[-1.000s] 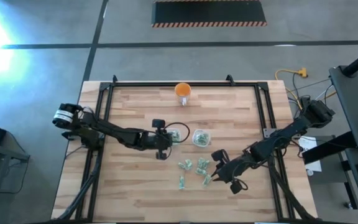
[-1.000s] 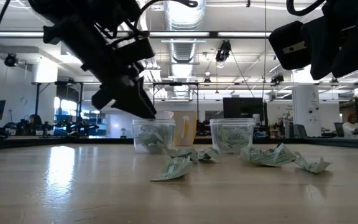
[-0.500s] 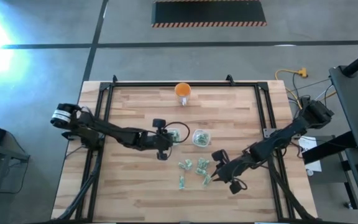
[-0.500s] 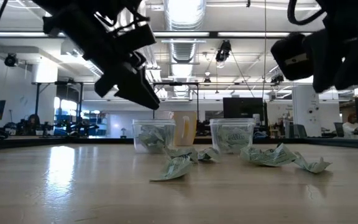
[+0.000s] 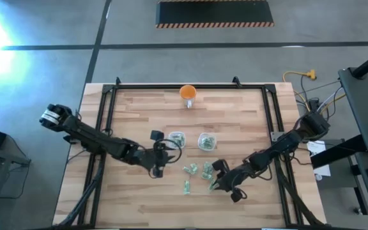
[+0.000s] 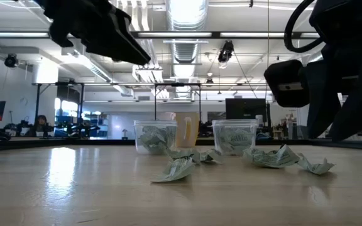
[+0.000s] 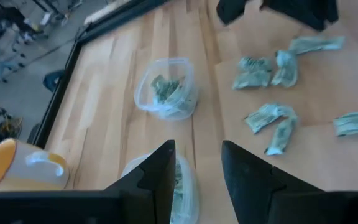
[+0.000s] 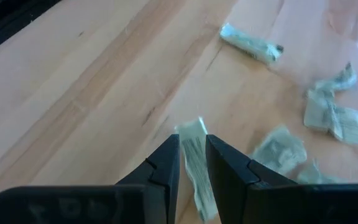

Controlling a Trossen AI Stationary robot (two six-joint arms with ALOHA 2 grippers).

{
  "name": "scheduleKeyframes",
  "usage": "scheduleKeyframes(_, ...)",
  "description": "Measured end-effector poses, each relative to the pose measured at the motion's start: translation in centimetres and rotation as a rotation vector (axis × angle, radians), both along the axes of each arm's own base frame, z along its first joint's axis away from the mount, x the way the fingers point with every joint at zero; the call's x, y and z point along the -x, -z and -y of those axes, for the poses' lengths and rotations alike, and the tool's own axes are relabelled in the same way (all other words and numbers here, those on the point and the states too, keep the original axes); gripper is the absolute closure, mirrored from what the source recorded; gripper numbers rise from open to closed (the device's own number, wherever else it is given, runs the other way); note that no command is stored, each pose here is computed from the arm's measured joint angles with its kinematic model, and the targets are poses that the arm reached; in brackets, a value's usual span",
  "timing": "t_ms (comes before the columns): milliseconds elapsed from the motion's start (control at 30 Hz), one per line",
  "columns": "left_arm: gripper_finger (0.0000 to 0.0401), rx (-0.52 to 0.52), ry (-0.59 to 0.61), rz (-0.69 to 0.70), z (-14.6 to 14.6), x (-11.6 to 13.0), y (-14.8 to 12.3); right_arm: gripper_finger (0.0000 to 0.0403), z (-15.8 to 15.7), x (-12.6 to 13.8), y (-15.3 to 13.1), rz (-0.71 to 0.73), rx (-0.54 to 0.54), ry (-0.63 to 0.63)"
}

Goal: Pick and place Stevia / Truvia into bins
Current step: Put the green stevia packet into the right transparent container

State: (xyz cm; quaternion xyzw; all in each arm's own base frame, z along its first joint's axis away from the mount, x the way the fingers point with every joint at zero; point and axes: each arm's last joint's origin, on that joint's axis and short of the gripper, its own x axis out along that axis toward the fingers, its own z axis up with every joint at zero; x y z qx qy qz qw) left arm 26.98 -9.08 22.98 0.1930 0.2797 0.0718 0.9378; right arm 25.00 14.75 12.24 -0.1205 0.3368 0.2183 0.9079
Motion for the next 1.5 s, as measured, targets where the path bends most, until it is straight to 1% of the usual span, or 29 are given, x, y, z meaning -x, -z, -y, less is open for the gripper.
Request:
scheduleKeyframes(167,0.0287,-0.026,-0.001,0.013,0.7,0.9,0.0,0.0335,-0.2,-0.3,0.2,0.031,0.005,-0.018)
scheduleKeyframes(367,0.0287,-0.028,-0.001,0.015,0.7,1.1,0.0,0.0335,-0.4,-0.6,0.2,0.064,-0.014,-0.018)
scheduleKeyframes(500,0.0287,-0.029,-0.002,0.014,0.7,1.1,0.1,0.0331,-0.5,-0.8,1.0,0.060,-0.006,-0.023)
scheduleKeyframes(633,0.0287,-0.029,-0.002,0.013,0.7,1.1,0.1,0.0310,-0.5,-0.8,1.4,0.042,-0.005,-0.014)
scheduleKeyframes(900,0.0287,-0.029,-0.002,0.013,0.7,1.1,0.1,0.0255,-0.5,-0.8,1.2,0.041,-0.029,0.005)
scheduleKeyframes(1067,0.0287,-0.027,-0.002,0.014,0.7,1.1,0.1,0.0236,-0.4,-0.9,1.6,0.024,-0.026,0.013)
scheduleKeyframes(1367,0.0287,-0.026,-0.002,0.013,0.7,1.1,0.1,0.0232,-0.1,-1.0,1.8,0.012,-0.026,0.030)
scheduleKeyframes(1500,0.0287,-0.027,-0.002,0.013,0.7,1.1,0.1,0.0239,0.1,-1.1,2.0,0.006,-0.023,0.036)
